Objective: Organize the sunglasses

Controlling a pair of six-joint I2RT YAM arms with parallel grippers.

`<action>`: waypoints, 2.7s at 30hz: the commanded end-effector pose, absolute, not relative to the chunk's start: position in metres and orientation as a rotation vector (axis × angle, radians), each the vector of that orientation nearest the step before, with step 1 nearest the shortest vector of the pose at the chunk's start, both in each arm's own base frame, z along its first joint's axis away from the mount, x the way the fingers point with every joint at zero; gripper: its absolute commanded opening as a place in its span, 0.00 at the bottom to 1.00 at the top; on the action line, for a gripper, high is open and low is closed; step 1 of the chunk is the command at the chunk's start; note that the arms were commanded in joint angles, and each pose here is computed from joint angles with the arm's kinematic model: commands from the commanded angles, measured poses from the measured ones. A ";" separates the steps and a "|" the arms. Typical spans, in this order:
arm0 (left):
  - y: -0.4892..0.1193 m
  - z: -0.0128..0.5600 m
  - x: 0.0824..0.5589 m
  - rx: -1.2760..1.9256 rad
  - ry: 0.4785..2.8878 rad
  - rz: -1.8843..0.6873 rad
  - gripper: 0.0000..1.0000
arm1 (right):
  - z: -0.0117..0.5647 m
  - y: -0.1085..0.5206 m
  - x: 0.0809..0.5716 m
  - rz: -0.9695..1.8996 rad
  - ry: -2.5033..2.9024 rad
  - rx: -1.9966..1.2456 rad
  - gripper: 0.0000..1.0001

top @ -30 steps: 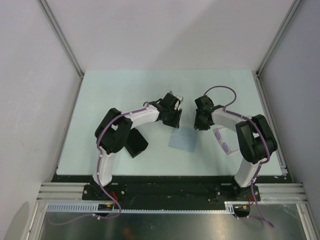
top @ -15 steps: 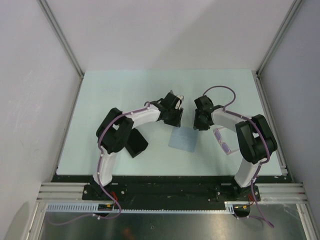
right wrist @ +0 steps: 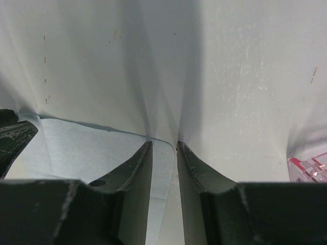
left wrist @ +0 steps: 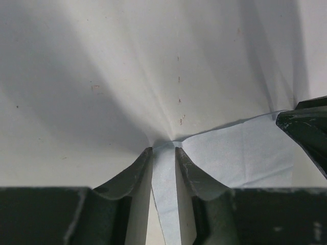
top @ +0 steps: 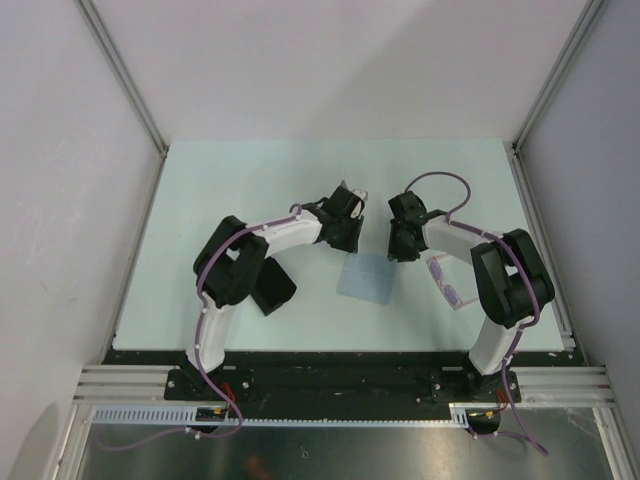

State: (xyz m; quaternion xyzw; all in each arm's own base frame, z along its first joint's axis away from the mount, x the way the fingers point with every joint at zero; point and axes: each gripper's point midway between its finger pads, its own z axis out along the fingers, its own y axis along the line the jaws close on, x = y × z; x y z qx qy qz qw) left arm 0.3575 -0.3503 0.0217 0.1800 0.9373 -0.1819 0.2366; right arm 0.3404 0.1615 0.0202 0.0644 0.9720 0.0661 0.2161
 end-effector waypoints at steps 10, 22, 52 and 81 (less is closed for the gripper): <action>-0.343 0.002 0.339 0.535 2.627 -0.452 0.36 | 0.009 0.163 0.323 0.162 2.777 0.132 0.29; -0.343 0.004 0.343 0.520 2.618 -0.433 0.17 | 0.011 0.164 0.325 0.169 2.766 0.130 0.14; -0.339 0.043 0.338 0.514 2.550 -0.480 0.00 | 0.059 0.174 0.320 0.210 2.662 0.029 0.00; -0.342 0.057 0.301 0.594 2.536 -0.516 0.01 | 0.067 0.188 0.277 0.222 2.749 -0.051 0.00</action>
